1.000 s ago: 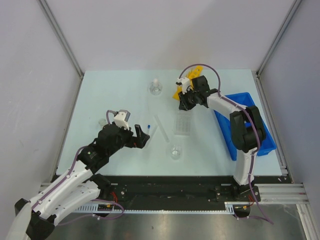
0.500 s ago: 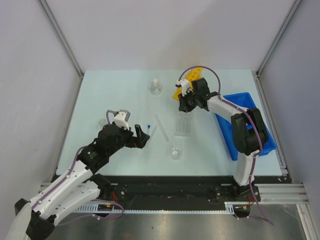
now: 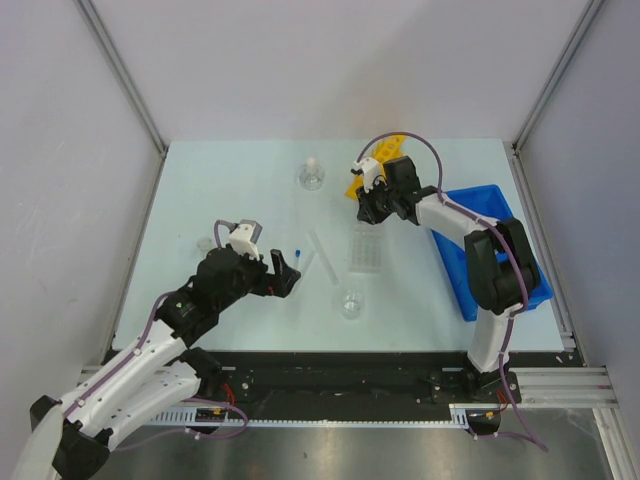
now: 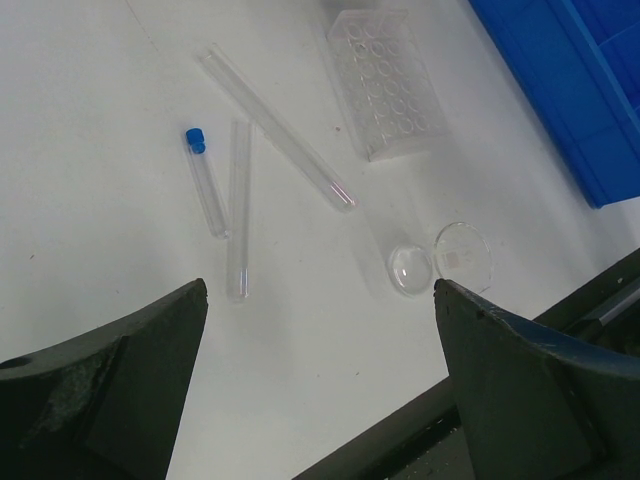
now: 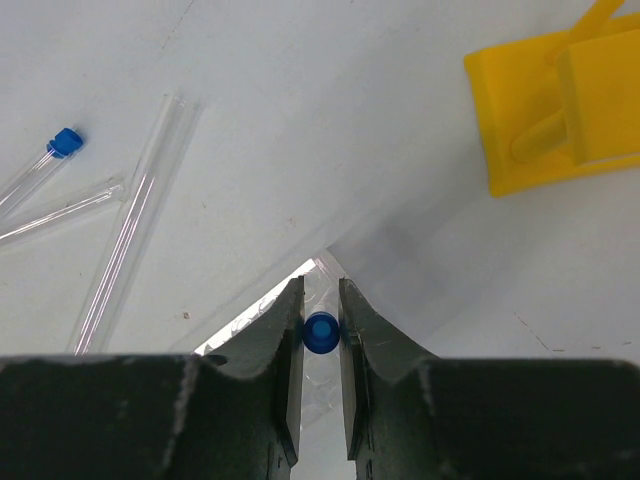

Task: Organize the chemistry lab equipment

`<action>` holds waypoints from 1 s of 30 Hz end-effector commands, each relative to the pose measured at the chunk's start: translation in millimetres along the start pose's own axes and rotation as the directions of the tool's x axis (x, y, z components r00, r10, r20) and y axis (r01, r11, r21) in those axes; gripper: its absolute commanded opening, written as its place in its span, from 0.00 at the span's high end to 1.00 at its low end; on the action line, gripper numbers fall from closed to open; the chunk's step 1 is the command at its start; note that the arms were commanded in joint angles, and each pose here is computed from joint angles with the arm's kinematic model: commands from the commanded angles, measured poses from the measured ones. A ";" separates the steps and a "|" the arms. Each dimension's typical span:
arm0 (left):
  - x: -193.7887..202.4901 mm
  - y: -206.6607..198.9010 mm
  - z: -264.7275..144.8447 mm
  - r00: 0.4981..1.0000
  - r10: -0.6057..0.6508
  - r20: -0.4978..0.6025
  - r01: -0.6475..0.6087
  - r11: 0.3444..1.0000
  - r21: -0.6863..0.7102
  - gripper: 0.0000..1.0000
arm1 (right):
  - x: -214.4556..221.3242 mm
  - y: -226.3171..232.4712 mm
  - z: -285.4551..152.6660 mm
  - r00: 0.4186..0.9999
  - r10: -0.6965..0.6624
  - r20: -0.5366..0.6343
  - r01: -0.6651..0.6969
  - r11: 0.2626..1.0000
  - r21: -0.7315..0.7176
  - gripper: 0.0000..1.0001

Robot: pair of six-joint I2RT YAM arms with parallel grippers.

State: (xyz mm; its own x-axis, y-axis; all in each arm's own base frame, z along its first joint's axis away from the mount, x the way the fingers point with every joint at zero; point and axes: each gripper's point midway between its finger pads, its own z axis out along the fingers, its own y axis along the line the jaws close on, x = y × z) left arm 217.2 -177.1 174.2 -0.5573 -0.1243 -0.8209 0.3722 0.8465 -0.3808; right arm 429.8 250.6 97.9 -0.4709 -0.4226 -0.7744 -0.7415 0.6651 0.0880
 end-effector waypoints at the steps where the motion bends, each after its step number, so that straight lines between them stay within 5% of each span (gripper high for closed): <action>1: -7.6 -3.3 1.1 0.999 -0.019 0.027 0.018 1.000 0.013 0.01 | -28.9 1.8 -13.9 0.995 -0.052 0.091 0.050 0.998 0.024 0.79; 30: -5.1 -2.0 -2.8 0.999 -0.030 0.033 0.030 0.999 0.015 0.01 | -2.6 9.6 -24.8 0.992 -0.115 0.050 0.117 0.993 -0.030 0.72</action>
State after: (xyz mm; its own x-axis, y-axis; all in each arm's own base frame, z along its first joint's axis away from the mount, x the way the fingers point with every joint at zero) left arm 215.9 -176.2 174.8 -0.5528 -0.1289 -0.8233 0.3741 0.8444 -0.3834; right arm 414.1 243.3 92.6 -0.4165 -0.4652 -0.7811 -0.7824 0.6210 0.0474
